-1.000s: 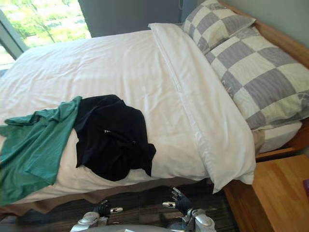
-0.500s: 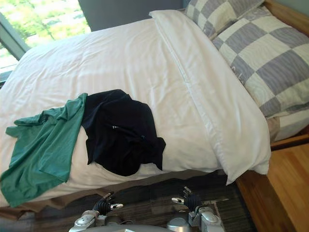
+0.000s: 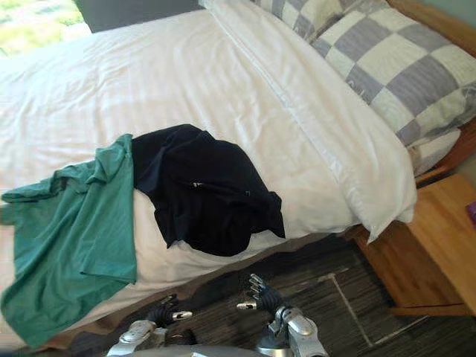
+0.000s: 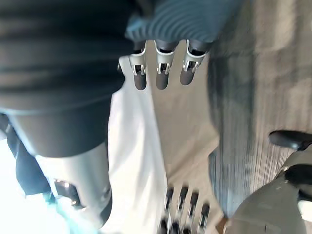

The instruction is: Tidy the bed and pick cloth on bed and put in laundry

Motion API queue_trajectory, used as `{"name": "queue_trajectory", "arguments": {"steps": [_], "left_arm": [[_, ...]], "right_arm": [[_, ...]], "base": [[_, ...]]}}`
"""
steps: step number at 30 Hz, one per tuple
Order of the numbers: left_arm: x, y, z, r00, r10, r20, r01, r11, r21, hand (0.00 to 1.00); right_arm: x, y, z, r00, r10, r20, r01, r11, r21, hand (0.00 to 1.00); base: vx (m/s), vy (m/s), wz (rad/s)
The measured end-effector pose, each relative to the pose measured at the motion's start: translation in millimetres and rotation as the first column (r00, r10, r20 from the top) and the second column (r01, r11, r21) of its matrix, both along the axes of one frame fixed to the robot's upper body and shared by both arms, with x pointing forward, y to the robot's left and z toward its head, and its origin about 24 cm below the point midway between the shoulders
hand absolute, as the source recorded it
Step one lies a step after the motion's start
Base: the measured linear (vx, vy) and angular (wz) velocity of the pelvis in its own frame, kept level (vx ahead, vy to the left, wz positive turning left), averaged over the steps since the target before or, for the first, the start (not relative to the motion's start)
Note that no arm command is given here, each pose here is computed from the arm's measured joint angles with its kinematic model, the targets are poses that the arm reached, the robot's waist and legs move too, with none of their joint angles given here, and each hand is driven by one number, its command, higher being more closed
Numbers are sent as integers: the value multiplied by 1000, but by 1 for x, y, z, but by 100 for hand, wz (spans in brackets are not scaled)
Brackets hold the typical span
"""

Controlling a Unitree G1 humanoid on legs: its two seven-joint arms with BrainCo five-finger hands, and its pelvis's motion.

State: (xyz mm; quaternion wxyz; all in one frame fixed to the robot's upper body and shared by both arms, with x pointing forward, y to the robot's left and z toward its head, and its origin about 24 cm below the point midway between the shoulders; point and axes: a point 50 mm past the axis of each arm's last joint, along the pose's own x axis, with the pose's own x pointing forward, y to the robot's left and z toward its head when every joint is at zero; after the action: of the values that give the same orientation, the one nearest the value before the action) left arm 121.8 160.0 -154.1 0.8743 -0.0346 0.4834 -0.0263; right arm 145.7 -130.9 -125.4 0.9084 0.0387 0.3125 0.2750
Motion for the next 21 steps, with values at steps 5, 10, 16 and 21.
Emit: {"name": "queue_trajectory", "arguments": {"steps": [5, 10, 16, 21], "left_arm": [[-2, 3, -1, 990, 139, -20, -140, 990, -29, 0], [-8, 21, -1, 970, 244, -19, -244, 970, -3, 0], [-31, 34, -4, 942, 333, -35, -334, 943, -2, 0], [-32, 29, -5, 956, 292, -32, -293, 956, -18, 0]], "right_arm": [[-3, 3, -6, 998, -5, -68, 2, 999, -37, 0], [0, -8, -12, 988, -100, -121, 86, 989, -119, 0], [-3, -21, -15, 975, -171, -140, 151, 978, -142, 0], [-6, -32, -17, 960, -221, -170, 194, 967, -163, 0]], "base": [[-43, -56, 48], [-85, 22, 56], [-59, 31, 37], [-34, 77, 4]]}}
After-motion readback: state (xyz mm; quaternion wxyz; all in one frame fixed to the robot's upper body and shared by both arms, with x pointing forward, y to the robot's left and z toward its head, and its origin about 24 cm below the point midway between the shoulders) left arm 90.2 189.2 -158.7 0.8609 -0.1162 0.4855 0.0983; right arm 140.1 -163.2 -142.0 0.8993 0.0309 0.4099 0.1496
